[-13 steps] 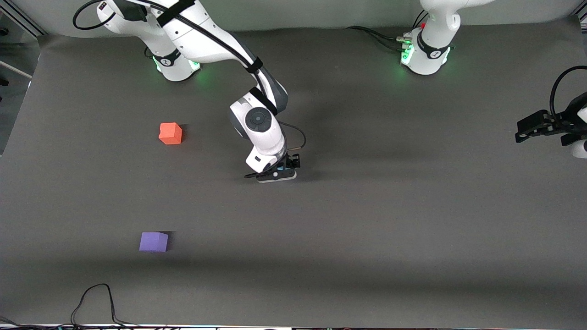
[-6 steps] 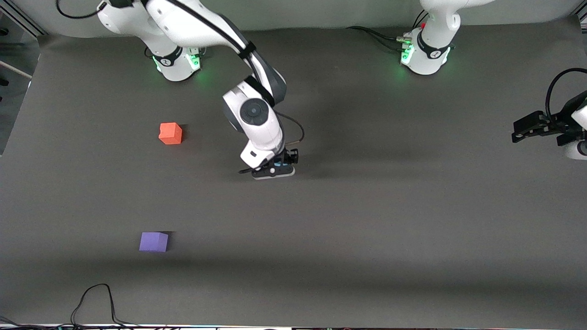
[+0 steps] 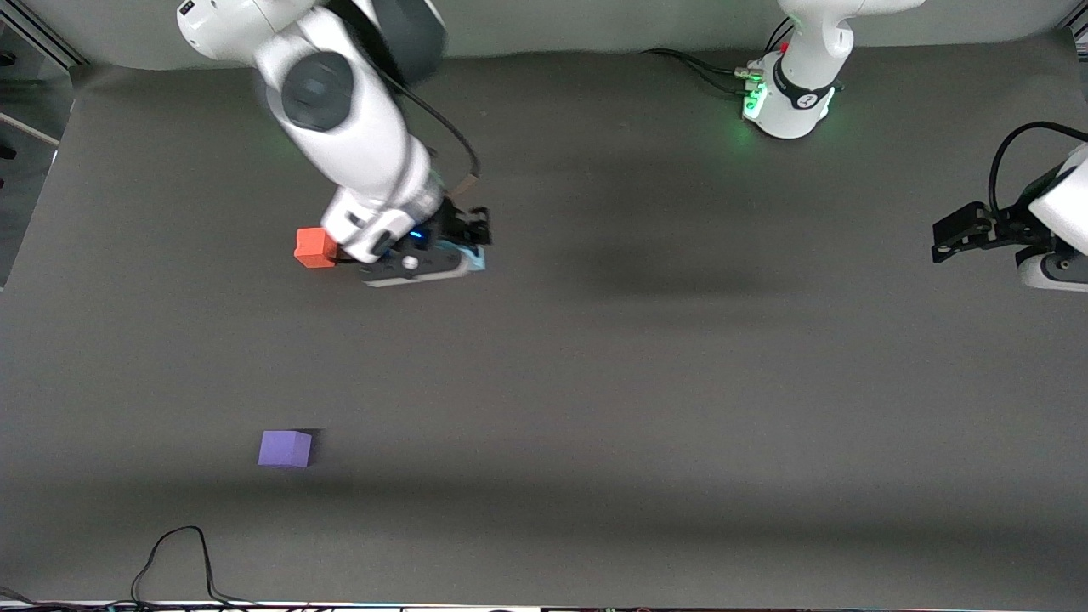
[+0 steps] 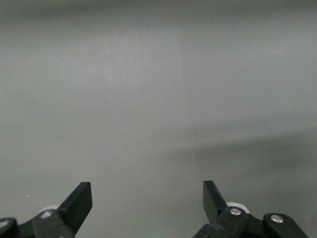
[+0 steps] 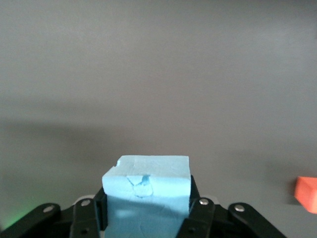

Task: Place blue block between orange and purple blocks
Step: 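Lift the blue block with the right gripper past the orange block, then lower the blue block between the orange and purple blocks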

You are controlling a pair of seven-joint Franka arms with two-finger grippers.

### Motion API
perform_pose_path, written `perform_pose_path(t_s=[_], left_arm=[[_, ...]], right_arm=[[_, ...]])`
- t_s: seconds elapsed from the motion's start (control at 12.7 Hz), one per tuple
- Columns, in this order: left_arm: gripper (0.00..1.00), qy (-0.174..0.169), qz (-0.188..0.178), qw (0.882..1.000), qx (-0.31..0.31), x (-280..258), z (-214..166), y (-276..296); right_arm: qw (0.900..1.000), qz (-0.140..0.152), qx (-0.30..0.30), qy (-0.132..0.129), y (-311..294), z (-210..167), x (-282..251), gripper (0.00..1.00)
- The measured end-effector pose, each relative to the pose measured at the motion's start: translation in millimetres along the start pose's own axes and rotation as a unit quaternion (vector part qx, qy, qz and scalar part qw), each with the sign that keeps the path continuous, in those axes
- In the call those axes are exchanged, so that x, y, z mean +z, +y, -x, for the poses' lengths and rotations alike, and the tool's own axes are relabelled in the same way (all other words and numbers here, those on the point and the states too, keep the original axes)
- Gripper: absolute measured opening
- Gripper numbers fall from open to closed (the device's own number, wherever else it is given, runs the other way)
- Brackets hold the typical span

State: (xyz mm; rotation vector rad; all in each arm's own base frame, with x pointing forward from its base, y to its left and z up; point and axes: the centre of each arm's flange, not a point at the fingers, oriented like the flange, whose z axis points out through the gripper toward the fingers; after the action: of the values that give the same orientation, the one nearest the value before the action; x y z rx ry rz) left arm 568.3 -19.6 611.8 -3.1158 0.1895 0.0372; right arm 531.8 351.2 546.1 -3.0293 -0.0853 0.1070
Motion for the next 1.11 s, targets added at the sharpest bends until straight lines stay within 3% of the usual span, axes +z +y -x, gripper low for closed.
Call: perform_pose_path(t_s=[0.32,0.79,1.11], left_arm=[[1.0,0.003,-0.001,1.0,-0.005,-5,6,-5],[1.0,0.004,0.0,1.0,-0.007,-6,7,-6],[1.0,0.004,0.0,1.0,-0.005,-6,7,-5]], right_arm=[[0.999,0.009,-0.04,-0.033,102,-11,-51,0.58],[0.997,-0.01,-0.065,-0.048,325,-12,-64,0.58],[0.998,-0.014,-0.049,-0.046,363,-13,-25,0.58]])
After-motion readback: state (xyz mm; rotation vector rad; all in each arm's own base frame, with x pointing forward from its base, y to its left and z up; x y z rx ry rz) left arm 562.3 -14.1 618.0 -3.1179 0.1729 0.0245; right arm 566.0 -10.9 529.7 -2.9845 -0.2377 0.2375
